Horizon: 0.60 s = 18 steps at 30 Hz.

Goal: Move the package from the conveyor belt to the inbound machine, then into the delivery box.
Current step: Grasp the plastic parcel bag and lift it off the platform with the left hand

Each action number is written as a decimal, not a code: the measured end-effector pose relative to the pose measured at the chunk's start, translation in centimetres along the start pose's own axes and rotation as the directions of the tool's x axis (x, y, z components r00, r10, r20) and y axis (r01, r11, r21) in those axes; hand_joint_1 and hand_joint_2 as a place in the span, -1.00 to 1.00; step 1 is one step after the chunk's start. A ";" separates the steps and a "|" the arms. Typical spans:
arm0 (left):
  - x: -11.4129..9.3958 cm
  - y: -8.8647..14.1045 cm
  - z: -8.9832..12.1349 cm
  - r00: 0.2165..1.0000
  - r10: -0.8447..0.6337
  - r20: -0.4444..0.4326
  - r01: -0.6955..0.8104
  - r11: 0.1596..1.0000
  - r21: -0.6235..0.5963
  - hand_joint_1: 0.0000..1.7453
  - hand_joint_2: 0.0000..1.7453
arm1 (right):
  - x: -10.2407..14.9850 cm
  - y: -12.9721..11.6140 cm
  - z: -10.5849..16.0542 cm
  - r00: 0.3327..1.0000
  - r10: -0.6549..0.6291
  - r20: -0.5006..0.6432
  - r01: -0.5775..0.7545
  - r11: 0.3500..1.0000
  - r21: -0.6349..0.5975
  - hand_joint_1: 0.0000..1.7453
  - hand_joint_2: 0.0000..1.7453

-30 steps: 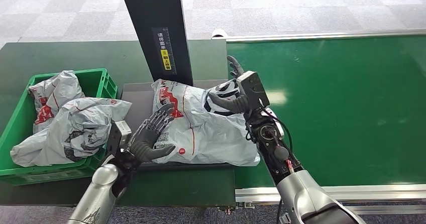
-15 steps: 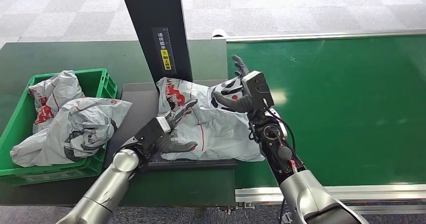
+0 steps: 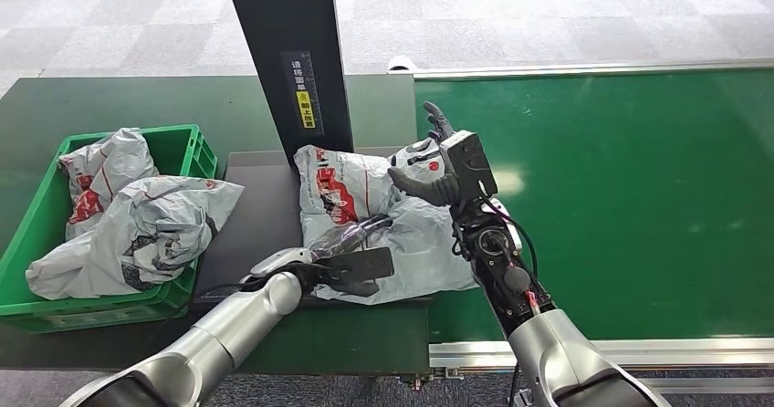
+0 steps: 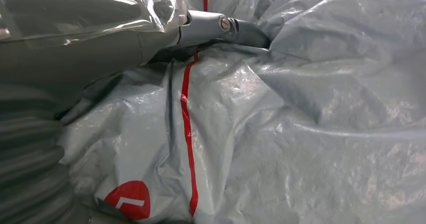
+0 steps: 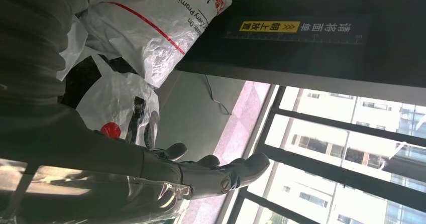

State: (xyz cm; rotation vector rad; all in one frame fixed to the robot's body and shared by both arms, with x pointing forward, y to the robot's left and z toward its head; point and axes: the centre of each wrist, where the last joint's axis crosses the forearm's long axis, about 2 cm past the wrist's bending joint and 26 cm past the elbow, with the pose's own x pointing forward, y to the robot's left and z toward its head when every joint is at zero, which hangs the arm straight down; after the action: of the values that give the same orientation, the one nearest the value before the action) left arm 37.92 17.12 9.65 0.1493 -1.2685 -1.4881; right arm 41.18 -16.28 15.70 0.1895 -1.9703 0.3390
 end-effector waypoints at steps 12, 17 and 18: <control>0.3 0.5 -0.6 0.986 -0.167 -0.008 0.166 0.984 -0.067 -0.04 1.00 | -0.3 -0.1 0.2 1.000 0.025 -0.002 -0.025 1.000 0.001 -1.00 1.00; 0.4 0.1 -0.6 0.977 -0.210 0.019 0.210 0.977 0.027 0.99 1.00 | -0.3 -0.2 0.4 0.999 0.031 -0.009 -0.031 1.000 0.000 -1.00 1.00; 0.5 -0.2 -0.6 0.976 -0.214 0.028 0.212 0.975 0.065 1.00 1.00 | -0.3 -0.3 0.5 0.999 0.033 -0.012 -0.033 0.999 0.000 -1.00 1.00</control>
State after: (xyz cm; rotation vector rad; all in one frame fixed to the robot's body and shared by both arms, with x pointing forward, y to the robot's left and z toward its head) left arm 37.97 16.37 9.48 0.3102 -1.3610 -1.6401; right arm 40.99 -16.69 15.26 0.1555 -1.9635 0.3607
